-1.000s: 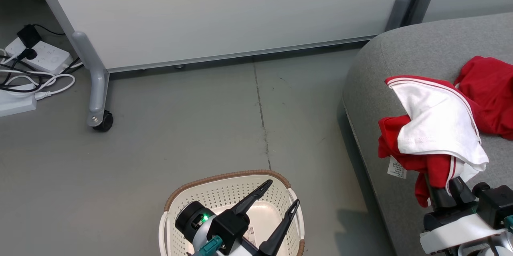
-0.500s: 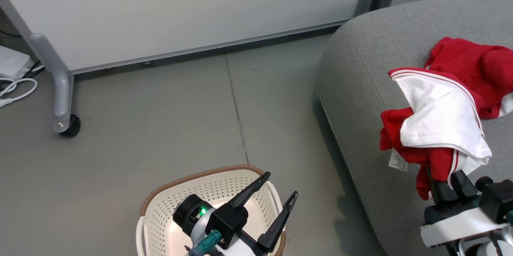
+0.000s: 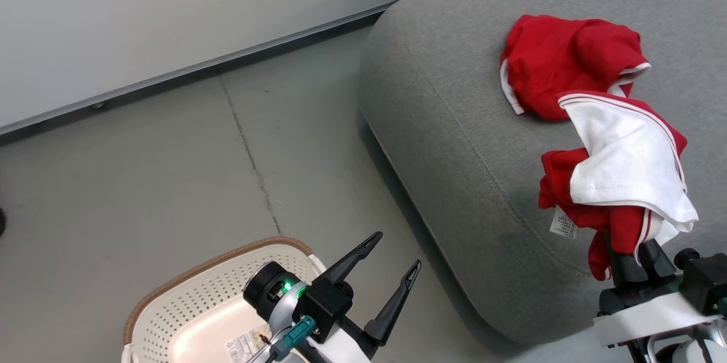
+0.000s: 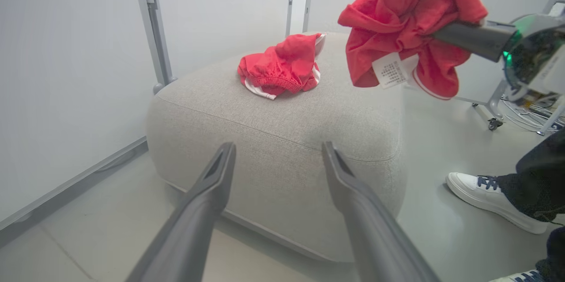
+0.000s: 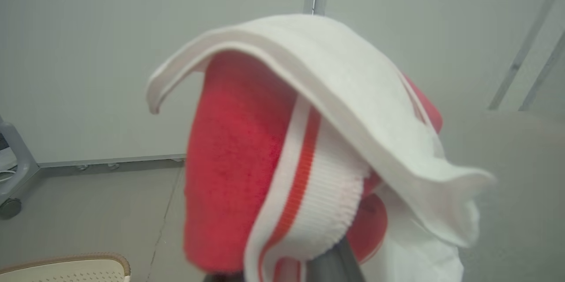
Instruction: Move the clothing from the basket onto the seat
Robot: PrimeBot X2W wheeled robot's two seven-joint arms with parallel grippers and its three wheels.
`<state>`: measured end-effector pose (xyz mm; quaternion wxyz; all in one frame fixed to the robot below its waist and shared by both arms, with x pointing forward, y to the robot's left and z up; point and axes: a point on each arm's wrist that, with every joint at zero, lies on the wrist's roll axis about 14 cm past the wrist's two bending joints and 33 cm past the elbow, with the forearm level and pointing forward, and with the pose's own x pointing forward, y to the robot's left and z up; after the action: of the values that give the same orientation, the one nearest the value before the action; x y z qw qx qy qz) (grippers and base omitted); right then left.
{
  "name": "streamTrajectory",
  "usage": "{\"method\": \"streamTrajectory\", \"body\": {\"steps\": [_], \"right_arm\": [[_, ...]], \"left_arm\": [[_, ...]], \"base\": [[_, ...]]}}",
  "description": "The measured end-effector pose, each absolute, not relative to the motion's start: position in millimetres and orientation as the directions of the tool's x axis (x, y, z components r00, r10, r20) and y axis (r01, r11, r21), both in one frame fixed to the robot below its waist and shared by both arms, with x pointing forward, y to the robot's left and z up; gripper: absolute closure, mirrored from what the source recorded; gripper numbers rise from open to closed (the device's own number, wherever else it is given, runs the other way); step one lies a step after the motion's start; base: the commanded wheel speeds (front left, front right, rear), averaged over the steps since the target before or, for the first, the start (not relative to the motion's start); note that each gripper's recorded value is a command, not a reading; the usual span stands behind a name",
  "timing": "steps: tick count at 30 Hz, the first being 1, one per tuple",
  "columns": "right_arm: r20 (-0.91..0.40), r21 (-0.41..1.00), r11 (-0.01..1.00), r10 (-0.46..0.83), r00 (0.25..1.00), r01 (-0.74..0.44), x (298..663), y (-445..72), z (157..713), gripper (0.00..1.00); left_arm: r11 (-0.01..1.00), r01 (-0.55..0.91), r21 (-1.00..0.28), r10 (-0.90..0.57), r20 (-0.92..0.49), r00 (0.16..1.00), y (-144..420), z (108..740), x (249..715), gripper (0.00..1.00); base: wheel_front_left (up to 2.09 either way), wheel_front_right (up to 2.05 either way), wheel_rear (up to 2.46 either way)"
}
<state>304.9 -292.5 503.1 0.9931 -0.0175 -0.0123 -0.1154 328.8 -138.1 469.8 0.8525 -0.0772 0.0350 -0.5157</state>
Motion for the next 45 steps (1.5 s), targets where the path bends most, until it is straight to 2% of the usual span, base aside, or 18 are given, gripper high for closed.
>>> {"method": "streamTrajectory", "body": {"steps": [6, 11, 26, 37, 38, 45], "right_arm": [[0.022, -0.036, 0.950, -0.310, 0.951, 0.311, 281.2, -310.3, 503.7, 1.00], [0.013, -0.037, 0.935, -0.351, 0.936, 0.352, 266.2, -318.0, 501.5, 1.00], [0.025, -0.049, 0.934, -0.352, 0.936, 0.353, 271.4, -319.6, 505.5, 1.00], [0.218, -0.190, 0.922, -0.295, 0.930, 0.337, 316.2, -347.2, 579.3, 1.00], [0.270, -0.220, 0.912, -0.284, 0.920, 0.346, 328.9, -354.0, 599.9, 1.00], [0.378, -0.304, 0.881, -0.239, 0.895, 0.364, 371.7, -369.9, 647.0, 1.00]], "left_arm": [[0.363, 0.915, -0.176, -0.927, 0.028, 0.373, -162.0, 469.8, 310.6, 0.00], [0.317, 0.932, -0.175, -0.944, 0.036, 0.327, -172.2, 472.0, 300.3, 0.00], [0.319, 0.930, -0.182, -0.942, 0.044, 0.332, -170.9, 473.0, 302.2, 0.00], [0.339, 0.923, -0.181, -0.936, 0.039, 0.351, -168.3, 464.3, 317.2, 0.00], [0.342, 0.922, -0.183, -0.935, 0.037, 0.354, -167.9, 460.5, 323.1, 0.00], [0.346, 0.919, -0.190, -0.935, 0.011, 0.355, -162.2, 440.7, 338.0, 0.00]], "base": [[0.00, 0.00, 0.00], [0.00, 0.00, 0.00], [0.00, 0.00, 0.00], [0.00, 0.00, 0.00], [0.00, 0.00, 0.00], [0.00, 0.00, 0.00]]}}
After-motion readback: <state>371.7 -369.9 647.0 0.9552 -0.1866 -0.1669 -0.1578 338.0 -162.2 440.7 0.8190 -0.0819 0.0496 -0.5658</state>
